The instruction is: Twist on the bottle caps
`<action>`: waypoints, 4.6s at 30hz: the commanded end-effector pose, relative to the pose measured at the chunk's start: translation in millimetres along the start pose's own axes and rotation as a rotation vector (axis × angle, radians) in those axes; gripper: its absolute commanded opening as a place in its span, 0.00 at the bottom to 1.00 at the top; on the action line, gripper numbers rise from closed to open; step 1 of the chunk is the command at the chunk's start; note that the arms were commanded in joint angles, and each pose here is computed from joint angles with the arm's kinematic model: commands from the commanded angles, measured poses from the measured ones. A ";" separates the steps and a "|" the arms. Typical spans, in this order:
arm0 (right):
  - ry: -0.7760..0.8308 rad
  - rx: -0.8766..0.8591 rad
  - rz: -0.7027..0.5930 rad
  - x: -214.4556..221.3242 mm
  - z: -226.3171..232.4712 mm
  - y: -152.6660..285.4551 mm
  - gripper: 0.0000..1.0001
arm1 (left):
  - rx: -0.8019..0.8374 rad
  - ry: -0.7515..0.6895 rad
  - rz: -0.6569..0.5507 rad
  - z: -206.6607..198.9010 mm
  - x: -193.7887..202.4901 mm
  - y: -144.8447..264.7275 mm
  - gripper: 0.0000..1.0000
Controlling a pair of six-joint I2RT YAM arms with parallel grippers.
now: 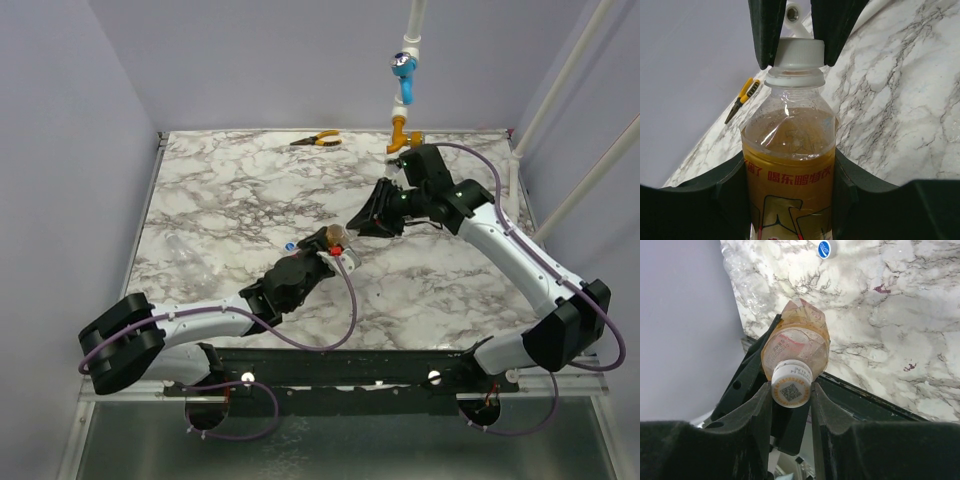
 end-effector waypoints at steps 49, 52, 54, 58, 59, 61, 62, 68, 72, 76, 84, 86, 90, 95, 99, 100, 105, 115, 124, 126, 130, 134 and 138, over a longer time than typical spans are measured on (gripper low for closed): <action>-0.011 0.308 -0.130 -53.2 20.9 -7.4 0.37 | -0.158 0.253 -0.448 -20.8 -48.6 -43.2 0.23; -0.008 0.311 -0.137 -54.6 21.7 -5.8 0.40 | -0.159 0.252 -0.446 -20.7 -47.7 -42.7 0.23; -0.005 0.310 -0.140 -55.0 23.0 -4.8 0.43 | -0.158 0.250 -0.444 -21.4 -47.5 -43.4 0.23; 0.000 0.314 -0.153 -56.9 25.1 -0.7 0.46 | -0.156 0.251 -0.442 -22.3 -46.8 -44.8 0.23; 0.000 0.313 -0.158 -57.3 26.0 1.2 0.48 | -0.153 0.251 -0.440 -23.1 -46.1 -45.0 0.23; 0.007 0.307 -0.168 -58.7 29.3 4.7 0.50 | -0.149 0.256 -0.436 -24.2 -45.2 -45.2 0.23; 0.010 0.308 -0.172 -59.0 29.7 6.2 0.51 | -0.147 0.260 -0.434 -24.8 -44.5 -45.2 0.23; 0.024 0.321 -0.216 -62.2 30.1 16.5 0.65 | -0.136 0.289 -0.433 -25.7 -42.5 -41.1 0.23; 0.072 0.344 -0.283 -69.7 27.4 27.5 0.76 | -0.133 0.310 -0.437 -23.0 -43.9 -35.5 0.23; 0.203 0.304 -0.381 -81.6 30.6 46.6 0.86 | -0.124 0.346 -0.426 -19.6 -44.1 -27.1 0.23; 0.517 -0.002 -0.491 -62.7 56.0 73.0 0.96 | -0.009 0.437 -0.401 -18.9 -54.8 -12.5 0.23; 0.558 -0.061 -0.514 -58.9 65.3 78.0 0.99 | 0.019 0.442 -0.393 -19.2 -56.9 -10.4 0.23; 0.654 -0.148 -0.526 -48.5 84.4 80.7 1.00 | 0.062 0.471 -0.390 -15.5 -62.6 -6.8 0.23; 0.744 -0.202 -0.504 -35.9 90.0 74.2 1.00 | 0.134 0.520 -0.392 -13.0 -70.1 -3.7 0.23; 0.762 -0.200 -0.499 -33.9 85.2 70.2 1.00 | 0.162 0.554 -0.394 -9.9 -74.7 -1.8 0.23; 0.760 -0.206 -0.497 -32.9 85.7 68.7 1.00 | 0.173 0.565 -0.393 -9.1 -75.3 -1.6 0.23; 0.728 -0.163 -0.502 -31.9 77.6 60.5 0.96 | 0.181 0.618 -0.391 -2.2 -75.8 -2.1 0.23; 0.719 -0.133 -0.510 -21.1 77.6 42.8 0.79 | 0.188 0.667 -0.389 8.9 -70.2 -4.2 0.23; 0.719 -0.012 -0.569 -26.2 68.2 34.2 0.73 | 0.190 0.676 -0.396 15.5 -69.8 -3.9 0.23; 0.726 0.014 -0.583 -29.1 64.4 33.3 0.73 | 0.192 0.677 -0.395 15.9 -69.3 -3.7 0.23; 0.728 -0.001 -0.561 -26.0 66.1 29.2 0.73 | 0.193 0.683 -0.390 15.8 -68.0 -4.3 0.23; 0.724 -0.012 -0.538 -15.5 70.5 21.1 0.73 | 0.193 0.687 -0.387 17.1 -67.1 -6.5 0.23; 0.710 -0.005 -0.536 -12.5 71.1 18.2 0.73 | 0.198 0.693 -0.383 16.4 -66.1 -8.1 0.23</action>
Point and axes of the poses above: each gripper's point midway between its finger pads, its own y axis back along the fingers, its own z axis along the line the jaws close on, x = y × z, the point moved 4 cm from there along y, back along the fingers
